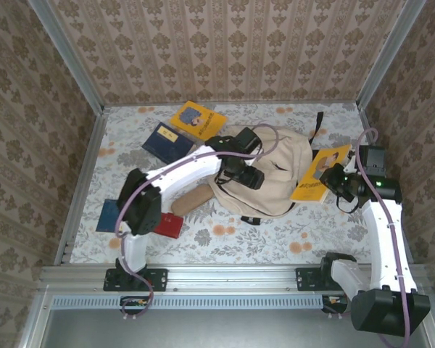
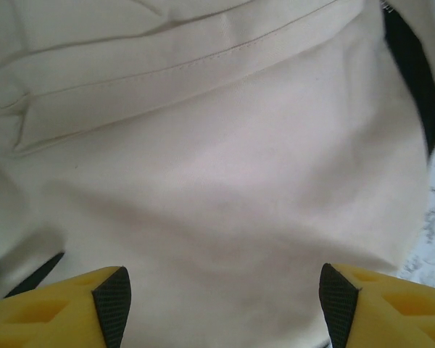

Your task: Pack the student bag

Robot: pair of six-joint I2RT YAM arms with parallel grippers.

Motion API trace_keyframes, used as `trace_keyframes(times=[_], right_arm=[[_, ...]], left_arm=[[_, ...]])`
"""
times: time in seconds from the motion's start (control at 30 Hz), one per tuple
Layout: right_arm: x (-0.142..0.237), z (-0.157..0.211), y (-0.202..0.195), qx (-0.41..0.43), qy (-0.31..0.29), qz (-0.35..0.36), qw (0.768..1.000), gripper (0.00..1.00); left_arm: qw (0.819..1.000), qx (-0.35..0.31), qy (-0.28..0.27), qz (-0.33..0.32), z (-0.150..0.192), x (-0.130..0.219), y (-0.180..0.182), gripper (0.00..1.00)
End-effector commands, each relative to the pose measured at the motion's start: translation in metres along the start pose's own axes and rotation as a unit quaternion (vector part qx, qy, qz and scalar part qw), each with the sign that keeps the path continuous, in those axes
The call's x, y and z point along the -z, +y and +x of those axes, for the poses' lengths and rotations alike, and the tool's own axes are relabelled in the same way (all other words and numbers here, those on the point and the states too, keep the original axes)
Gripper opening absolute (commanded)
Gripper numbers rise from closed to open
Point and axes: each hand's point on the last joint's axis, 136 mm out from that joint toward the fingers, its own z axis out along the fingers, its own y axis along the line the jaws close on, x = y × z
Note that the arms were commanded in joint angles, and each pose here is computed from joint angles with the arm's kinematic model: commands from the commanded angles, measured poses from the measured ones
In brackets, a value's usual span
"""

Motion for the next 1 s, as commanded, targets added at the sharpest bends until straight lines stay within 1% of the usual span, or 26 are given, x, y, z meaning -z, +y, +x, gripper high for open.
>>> trace_keyframes(times=[0.0, 0.17, 0.33, 0.43, 0.5, 0.57, 0.67, 0.73, 0.9, 0.97], right_arm=[[0.0, -0.005, 0.004, 0.013, -0.008, -0.014, 1.0, 0.05], [0.0, -0.009, -0.009, 0.014, -0.015, 0.015, 1.0, 0.05], [0.005, -0.017, -0.036, 0.015, -0.034, 0.083, 0.996, 0.05], [0.006, -0.019, -0.049, 0.01, -0.046, 0.113, 0.993, 0.05], [0.006, -0.019, -0.055, 0.005, -0.05, 0.123, 0.991, 0.05], [0.005, -0.02, -0.06, -0.005, -0.053, 0.128, 0.99, 0.05], [0.001, -0.019, -0.066, -0.021, -0.053, 0.127, 0.99, 0.05], [-0.002, -0.018, -0.067, -0.03, -0.051, 0.119, 0.991, 0.05], [-0.008, -0.015, -0.066, -0.038, -0.044, 0.105, 0.993, 0.05], [-0.01, -0.013, -0.066, -0.04, -0.041, 0.102, 0.993, 0.05]], left_arm=[[0.998, -0.031, 0.051, 0.001, 0.008, -0.014, -0.015, 0.71], [0.993, -0.046, 0.098, 0.054, 0.028, -0.038, -0.064, 0.71], [0.989, -0.079, 0.099, 0.072, 0.039, -0.044, -0.091, 0.72], [0.99, -0.095, 0.085, 0.057, 0.035, -0.047, -0.094, 0.72], [0.99, -0.104, 0.075, 0.054, 0.031, -0.051, -0.097, 0.72], [0.99, -0.114, 0.069, 0.036, 0.03, -0.06, -0.096, 0.71], [0.988, -0.137, 0.075, 0.001, 0.033, -0.07, -0.092, 0.71], [0.986, -0.144, 0.085, -0.009, 0.036, -0.076, -0.09, 0.71], [0.985, -0.137, 0.104, 0.0, 0.041, -0.088, -0.092, 0.71], [0.985, -0.129, 0.112, 0.01, 0.042, -0.093, -0.093, 0.67]])
